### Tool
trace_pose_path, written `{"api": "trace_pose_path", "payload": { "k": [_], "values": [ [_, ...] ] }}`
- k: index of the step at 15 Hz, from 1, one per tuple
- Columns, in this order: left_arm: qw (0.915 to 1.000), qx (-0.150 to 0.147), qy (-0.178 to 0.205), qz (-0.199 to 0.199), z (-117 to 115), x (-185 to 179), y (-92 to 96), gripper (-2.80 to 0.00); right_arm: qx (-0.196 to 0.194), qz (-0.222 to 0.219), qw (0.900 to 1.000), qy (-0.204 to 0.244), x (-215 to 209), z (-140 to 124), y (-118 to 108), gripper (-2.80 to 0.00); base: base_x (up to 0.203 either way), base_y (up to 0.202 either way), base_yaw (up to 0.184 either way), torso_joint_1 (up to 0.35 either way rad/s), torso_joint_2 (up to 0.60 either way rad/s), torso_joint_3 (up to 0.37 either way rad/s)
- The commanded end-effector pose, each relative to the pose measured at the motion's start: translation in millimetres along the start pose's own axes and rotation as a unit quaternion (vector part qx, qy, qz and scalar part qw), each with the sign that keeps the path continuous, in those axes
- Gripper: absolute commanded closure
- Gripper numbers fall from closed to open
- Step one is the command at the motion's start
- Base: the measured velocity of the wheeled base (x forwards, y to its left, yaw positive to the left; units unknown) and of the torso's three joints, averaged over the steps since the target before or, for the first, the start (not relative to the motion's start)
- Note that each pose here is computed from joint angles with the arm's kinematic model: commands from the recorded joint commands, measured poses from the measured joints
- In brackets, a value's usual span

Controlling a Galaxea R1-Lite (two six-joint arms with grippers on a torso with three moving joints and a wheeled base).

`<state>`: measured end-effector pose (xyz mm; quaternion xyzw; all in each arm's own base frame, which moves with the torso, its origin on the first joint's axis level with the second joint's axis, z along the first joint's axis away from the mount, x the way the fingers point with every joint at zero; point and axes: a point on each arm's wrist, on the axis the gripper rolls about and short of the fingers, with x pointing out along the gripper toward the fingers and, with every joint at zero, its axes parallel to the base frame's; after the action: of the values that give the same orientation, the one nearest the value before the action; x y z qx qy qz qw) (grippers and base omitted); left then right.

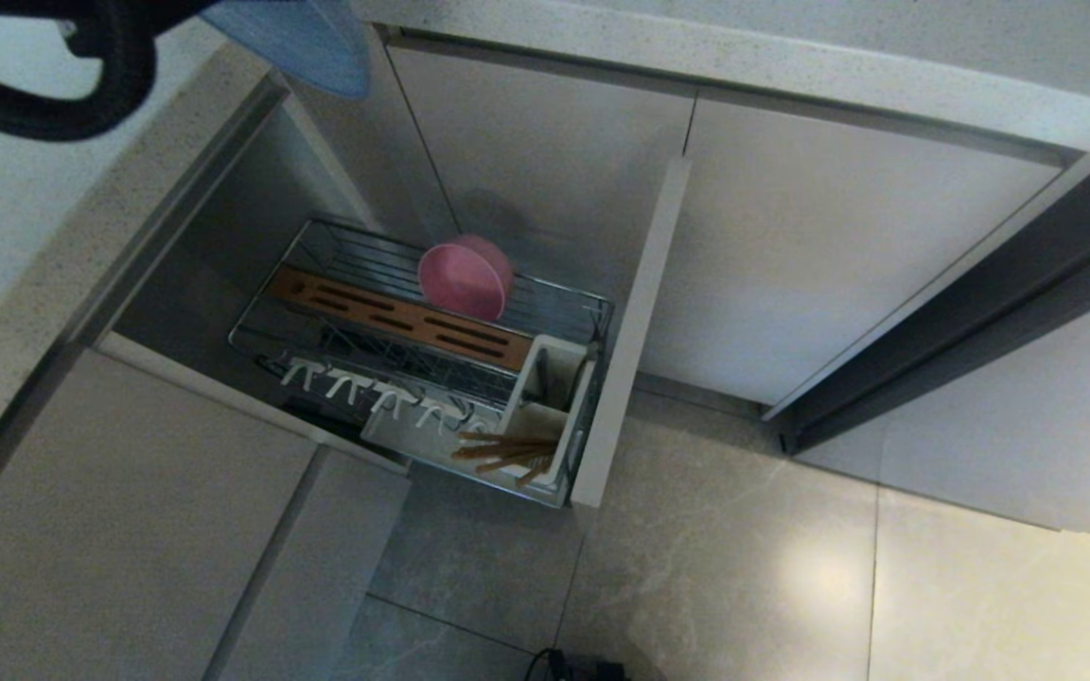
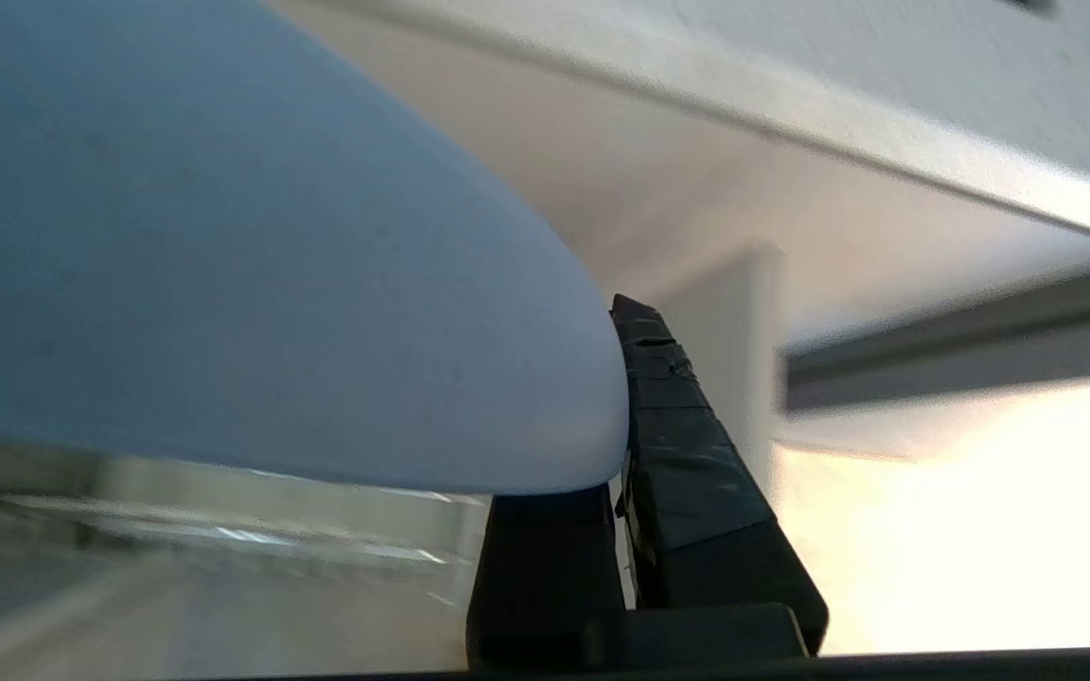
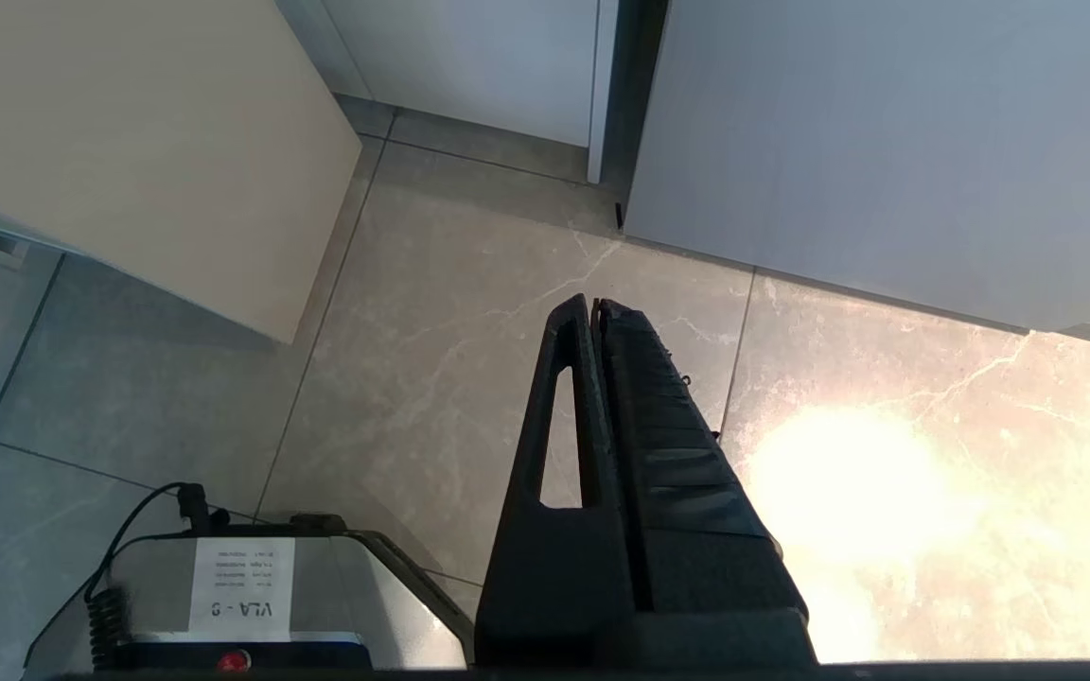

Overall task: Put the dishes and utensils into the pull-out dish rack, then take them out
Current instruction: Take the plate out of the cupboard

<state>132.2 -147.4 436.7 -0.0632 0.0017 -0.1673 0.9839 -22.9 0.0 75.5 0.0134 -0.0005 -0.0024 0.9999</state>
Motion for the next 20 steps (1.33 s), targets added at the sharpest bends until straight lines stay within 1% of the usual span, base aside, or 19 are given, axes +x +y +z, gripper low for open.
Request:
{"api": "trace_pose_path", "payload": {
  "k": [1, 3, 4, 6, 8, 10, 11, 13, 16, 17, 18, 20],
  "values": [
    [0.9993, 0.018, -0.026, 0.019, 14.2, -10.8, 7.1, 0.00, 0.000, 0.000, 1.000, 0.000, -0.1, 0.0, 0.0, 0.00, 0.000, 0.000, 0.000, 0.000, 0.00, 0.000],
    [0.9961, 0.057, -0.036, 0.057, 19.2, -12.8, 15.0, 0.00, 0.000, 0.000, 1.000, 0.000, -0.1, 0.0, 0.0, 0.00, 0.000, 0.000, 0.000, 0.000, 0.00, 0.000],
    [0.9948, 0.067, -0.038, 0.067, 20.3, -13.6, 17.5, 0.00, 0.000, 0.000, 1.000, 0.000, -0.1, 0.0, 0.0, 0.00, 0.000, 0.000, 0.000, 0.000, 0.00, 0.000],
    [0.9872, 0.110, -0.040, 0.108, 24.2, -13.2, 31.1, 0.00, 0.000, 0.000, 1.000, 0.000, -0.1, 0.0, 0.0, 0.00, 0.000, 0.000, 0.000, 0.000, 0.00, 0.000],
    [0.9804, 0.134, -0.039, 0.139, 26.8, -15.5, 40.5, 0.00, 0.000, 0.000, 1.000, 0.000, -0.1, 0.0, 0.0, 0.00, 0.000, 0.000, 0.000, 0.000, 0.00, 0.000],
    [0.9716, 0.165, -0.031, 0.167, 27.2, -13.2, 48.8, 0.00, 0.000, 0.001, 1.000, 0.000, -0.1, 0.0, 0.0, 0.00, 0.000, 0.000, 0.000, 0.000, 0.00, 0.000],
    [0.9679, 0.176, -0.022, 0.178, 26.2, -12.6, 53.1, 0.00, 0.000, 0.000, 1.000, 0.000, -0.1, 0.0, 0.0, 0.00, 0.000, 0.000, 0.000, 0.000, 0.00, 0.000],
    [0.9572, 0.202, 0.010, 0.207, 22.3, -11.1, 66.5, 0.00, 0.000, 0.000, 1.000, 0.000, -0.1, 0.0, 0.0, 0.00, 0.000, 0.000, 0.000, 0.000, 0.00, 0.000],
    [0.9380, 0.234, 0.057, 0.249, 17.9, -11.7, 89.2, 0.00, 0.000, 0.000, 1.000, 0.000, -0.1, 0.0, 0.0, 0.00, 0.000, 0.000, 0.000, 0.000, 0.00, 0.000],
    [0.9288, 0.252, 0.076, 0.261, 16.6, -13.6, 97.1, 0.00, 0.000, 0.000, 1.000, 0.000, -0.1, 0.0, 0.0, 0.00, 0.000, 0.000, 0.000, 0.000, 0.00, 0.000],
    [0.9220, 0.269, 0.095, 0.262, 14.7, -17.1, 102.4, 0.00, 0.000, 0.000, 1.000, 0.000, -0.1, 0.0, 0.0, 0.00, 0.000, 0.000, 0.000, 0.000, 0.00, 0.000],
    [0.9129, 0.284, 0.114, 0.270, 14.5, -24.3, 111.4, 0.00, 0.000, 0.000, 1.000, 0.000, -0.1, 0.0, 0.0, 0.00, 0.000, 0.000, 0.000, 0.000, 0.00, 0.000]
  ]
}}
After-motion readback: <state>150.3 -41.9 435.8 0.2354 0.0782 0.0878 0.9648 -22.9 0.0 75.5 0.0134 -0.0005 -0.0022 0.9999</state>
